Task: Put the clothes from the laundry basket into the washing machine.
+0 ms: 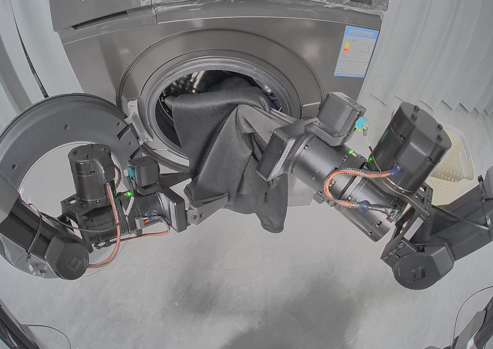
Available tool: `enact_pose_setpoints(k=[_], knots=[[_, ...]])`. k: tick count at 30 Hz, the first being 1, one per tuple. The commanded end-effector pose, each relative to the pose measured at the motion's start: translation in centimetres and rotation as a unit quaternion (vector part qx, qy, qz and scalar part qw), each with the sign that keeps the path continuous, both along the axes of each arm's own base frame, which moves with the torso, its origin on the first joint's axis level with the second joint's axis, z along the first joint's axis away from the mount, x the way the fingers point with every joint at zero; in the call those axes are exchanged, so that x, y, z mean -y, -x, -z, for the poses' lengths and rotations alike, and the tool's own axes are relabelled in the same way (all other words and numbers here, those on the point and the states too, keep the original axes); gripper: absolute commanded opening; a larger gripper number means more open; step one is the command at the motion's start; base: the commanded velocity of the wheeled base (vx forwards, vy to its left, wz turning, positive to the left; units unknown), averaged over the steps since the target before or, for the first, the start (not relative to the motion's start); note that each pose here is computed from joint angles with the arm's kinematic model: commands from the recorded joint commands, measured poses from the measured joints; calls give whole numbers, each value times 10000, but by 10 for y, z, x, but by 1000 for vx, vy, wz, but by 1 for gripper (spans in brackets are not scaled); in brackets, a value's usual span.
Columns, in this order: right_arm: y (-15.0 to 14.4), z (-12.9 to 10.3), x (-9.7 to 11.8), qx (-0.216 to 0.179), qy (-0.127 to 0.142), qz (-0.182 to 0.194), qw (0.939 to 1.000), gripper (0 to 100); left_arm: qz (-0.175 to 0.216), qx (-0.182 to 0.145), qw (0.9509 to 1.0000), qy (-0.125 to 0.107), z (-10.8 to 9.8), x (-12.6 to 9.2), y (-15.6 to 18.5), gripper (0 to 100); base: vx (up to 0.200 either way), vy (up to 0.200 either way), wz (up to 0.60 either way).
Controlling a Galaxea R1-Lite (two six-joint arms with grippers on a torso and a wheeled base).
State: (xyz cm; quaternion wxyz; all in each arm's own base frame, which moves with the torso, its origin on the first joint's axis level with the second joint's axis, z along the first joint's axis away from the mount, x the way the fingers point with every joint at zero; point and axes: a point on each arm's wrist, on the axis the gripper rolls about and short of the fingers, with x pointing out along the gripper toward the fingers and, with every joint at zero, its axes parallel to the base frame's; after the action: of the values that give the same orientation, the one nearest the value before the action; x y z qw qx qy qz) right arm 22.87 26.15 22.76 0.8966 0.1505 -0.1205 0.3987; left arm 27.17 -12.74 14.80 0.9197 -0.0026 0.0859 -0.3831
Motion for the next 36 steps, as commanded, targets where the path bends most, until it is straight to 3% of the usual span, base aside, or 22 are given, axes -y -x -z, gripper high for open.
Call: enact_pose_setpoints(k=[1,14,15,25,36], knots=[[0,1,-1,-14,15,-12,10000,0,22,18,10000,13,4,4,-7,100,0,0,0],[-1,2,-1,-14,37,1,10000,0,175,27,9998,23,15,18,-12,100,0,0,0],[-1,3,-1,-19,43,1,10000,0,175,62,9998,38,15,18,-13,0,0,0,0],[-4,6,-1,-49,77,32,10000,0,342,256,9990,142,15,24,-2,0,0,0,0],[-26,22,4,-185,235,327,9990,0,715,667,9944,394,-3,1,81,0,0,0,0]])
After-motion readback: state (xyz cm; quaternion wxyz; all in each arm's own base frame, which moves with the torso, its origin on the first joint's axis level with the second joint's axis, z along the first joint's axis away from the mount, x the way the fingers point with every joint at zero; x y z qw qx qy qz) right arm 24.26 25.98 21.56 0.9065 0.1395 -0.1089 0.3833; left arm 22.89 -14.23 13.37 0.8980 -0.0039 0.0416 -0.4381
